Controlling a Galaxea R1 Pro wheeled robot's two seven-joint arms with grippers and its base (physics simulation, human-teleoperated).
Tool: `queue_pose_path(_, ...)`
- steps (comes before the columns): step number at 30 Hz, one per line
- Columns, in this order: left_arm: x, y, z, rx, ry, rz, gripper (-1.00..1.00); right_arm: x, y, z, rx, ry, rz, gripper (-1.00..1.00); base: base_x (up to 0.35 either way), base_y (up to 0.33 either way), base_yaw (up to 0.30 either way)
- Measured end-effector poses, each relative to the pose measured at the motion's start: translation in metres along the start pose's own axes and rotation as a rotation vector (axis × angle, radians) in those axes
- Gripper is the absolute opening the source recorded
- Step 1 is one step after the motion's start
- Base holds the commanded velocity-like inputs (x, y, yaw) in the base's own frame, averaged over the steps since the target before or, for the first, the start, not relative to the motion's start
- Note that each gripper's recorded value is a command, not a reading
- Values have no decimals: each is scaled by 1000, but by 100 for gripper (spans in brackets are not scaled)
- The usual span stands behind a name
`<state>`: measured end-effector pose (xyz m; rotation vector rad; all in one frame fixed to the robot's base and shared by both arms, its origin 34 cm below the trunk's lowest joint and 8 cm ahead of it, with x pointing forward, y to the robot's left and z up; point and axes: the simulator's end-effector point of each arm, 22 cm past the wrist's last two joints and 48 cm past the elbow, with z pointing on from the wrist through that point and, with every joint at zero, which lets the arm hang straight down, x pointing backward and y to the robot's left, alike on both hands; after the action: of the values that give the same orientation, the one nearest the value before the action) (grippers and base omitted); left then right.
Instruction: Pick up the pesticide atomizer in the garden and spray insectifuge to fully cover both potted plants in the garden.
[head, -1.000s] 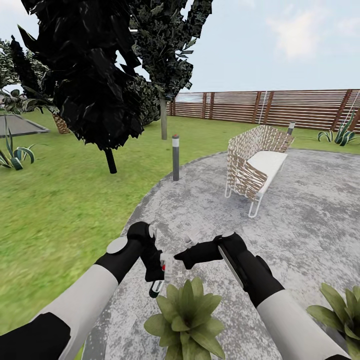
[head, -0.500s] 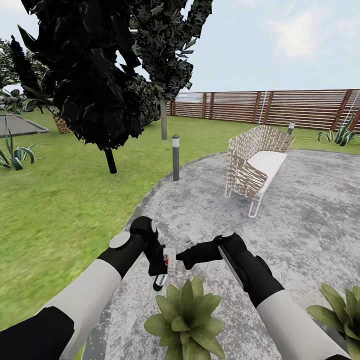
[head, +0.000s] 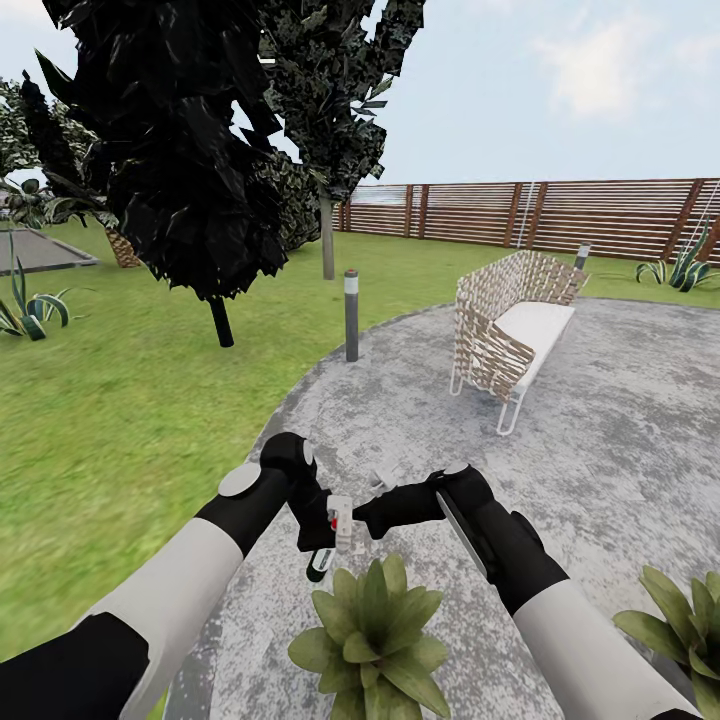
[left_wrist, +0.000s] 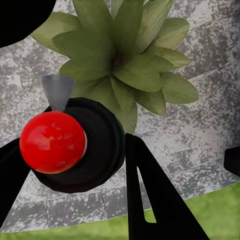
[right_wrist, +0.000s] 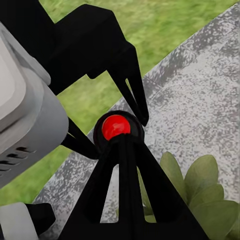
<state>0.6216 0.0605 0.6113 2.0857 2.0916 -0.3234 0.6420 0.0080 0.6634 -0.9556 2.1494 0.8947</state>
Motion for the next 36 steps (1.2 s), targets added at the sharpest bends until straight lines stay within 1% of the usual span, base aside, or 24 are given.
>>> queue_pose_path(8,-7,-2,0,3,-8,10,-100,0,0,0,1,0,0,-100,0,0,0)
queue_pose_path(31,-9,0,-2,0,-9,12,-100,1,-2,-1,4,2,0,-100,0,0,0)
queue_pose_path(32,-8,-1,-2,3,-9,12,-100,1,-2,-1,4,2,0,-100,0,0,0)
queue_pose_path(33,-8,-5,-2,21,-9,13,-100,2,-3,-2,5,3,1,-100,0,0,0)
queue_pose_path(36,-8,-8,-2,34,-9,13,-100,2,-3,-2,5,3,1,-100,0,0,0)
